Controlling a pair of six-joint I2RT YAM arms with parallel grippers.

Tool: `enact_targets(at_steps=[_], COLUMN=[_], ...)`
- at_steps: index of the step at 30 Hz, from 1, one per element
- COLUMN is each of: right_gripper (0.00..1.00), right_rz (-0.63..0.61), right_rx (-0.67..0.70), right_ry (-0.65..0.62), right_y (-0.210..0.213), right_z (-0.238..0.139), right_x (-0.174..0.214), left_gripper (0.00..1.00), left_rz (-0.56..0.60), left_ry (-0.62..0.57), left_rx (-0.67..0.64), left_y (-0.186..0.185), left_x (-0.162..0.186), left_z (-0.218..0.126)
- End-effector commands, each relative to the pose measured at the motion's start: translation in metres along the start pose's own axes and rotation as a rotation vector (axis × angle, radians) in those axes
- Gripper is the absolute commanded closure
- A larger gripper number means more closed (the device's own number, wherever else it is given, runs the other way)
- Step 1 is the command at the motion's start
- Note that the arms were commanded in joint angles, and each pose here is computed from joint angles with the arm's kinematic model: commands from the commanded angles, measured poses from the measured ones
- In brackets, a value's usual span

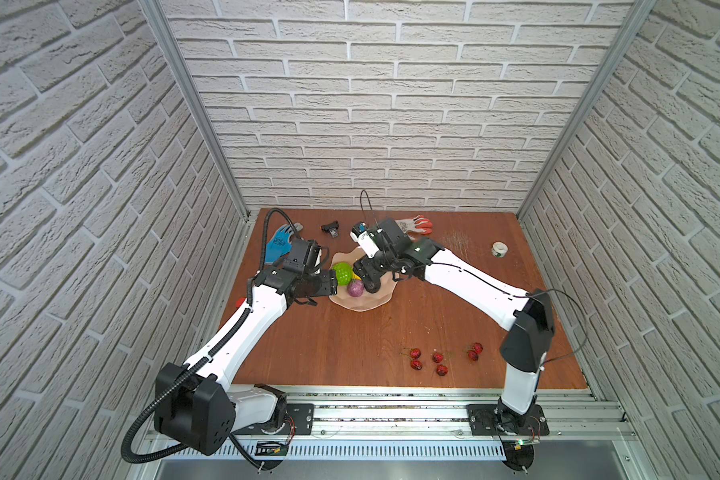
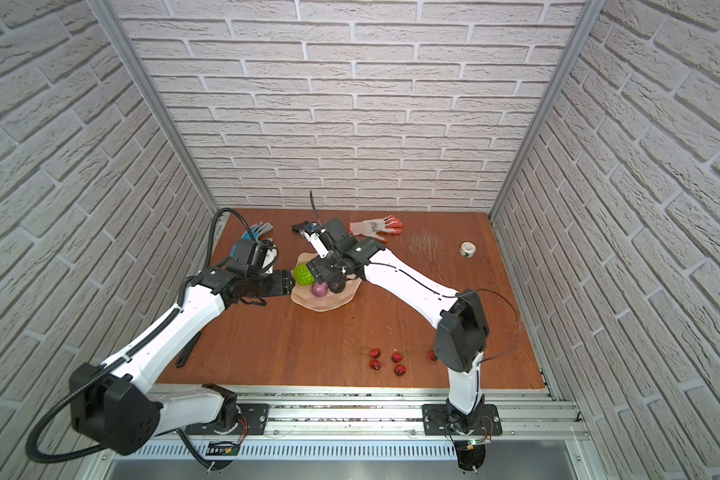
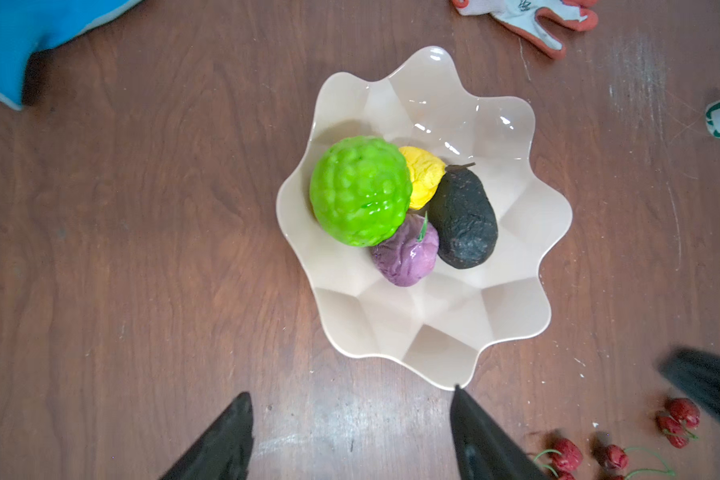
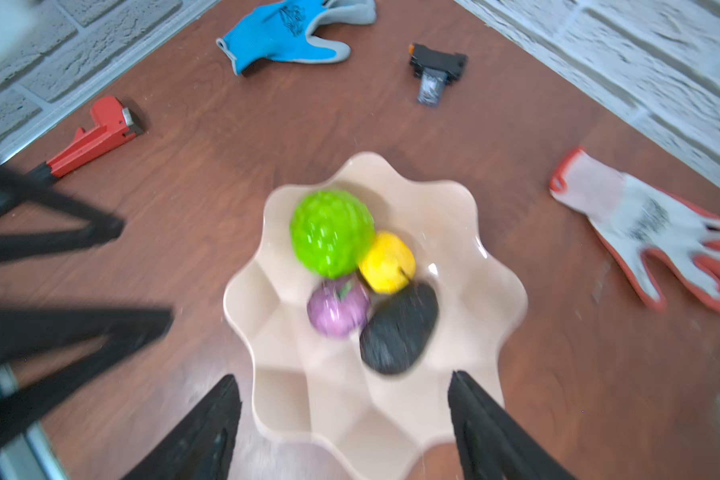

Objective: Place and organize the fake fruits in the fruit bowl
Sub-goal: 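Move the right gripper from the bowl down to the red cherries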

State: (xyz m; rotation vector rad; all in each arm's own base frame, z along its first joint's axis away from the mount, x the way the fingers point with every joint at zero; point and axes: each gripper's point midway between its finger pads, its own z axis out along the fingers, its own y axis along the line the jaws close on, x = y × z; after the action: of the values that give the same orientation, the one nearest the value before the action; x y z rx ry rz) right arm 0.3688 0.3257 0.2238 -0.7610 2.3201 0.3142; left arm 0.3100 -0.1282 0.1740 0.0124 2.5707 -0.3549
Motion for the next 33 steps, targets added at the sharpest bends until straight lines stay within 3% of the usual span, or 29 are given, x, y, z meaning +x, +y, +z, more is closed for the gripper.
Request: enact_targets(at_steps=[1,11,21,26,33], right_gripper=[0.24,0.34,0.36,0.3,0.39], right_rz=[0.073,0.273,0.428,0.474,0.483], right_rx=[0.065,0.125,0.057,-0.035,-0.101], right_ry=[-0.002,0.234,0.414,0.401,0.455], right_y=[-0.016,-0.03,-0.002,0.014,0.03], right_z=[-0.041,-0.1,-0.088,-0.072,-0.042], right_x=[0.022,0.149,0.253,0.268,0.279], left_gripper=[0.26,0.26,0.26,0.26,0.26], left_rz=[0.01,-0.022,-0.045,-0.06,-0.073], left_ry=[-0.019,-0.004,0.036,0.048,0.062], left_rx=[0.06,0.087,0.08,0.07,0.053], left_y=[-0.011,-0.016,-0.01,-0.006,-0.001], left_x=[-0.011,-0.007,0.019,0.029,0.04], left_z=[0.004,0.02,0.028,0.032,0.032])
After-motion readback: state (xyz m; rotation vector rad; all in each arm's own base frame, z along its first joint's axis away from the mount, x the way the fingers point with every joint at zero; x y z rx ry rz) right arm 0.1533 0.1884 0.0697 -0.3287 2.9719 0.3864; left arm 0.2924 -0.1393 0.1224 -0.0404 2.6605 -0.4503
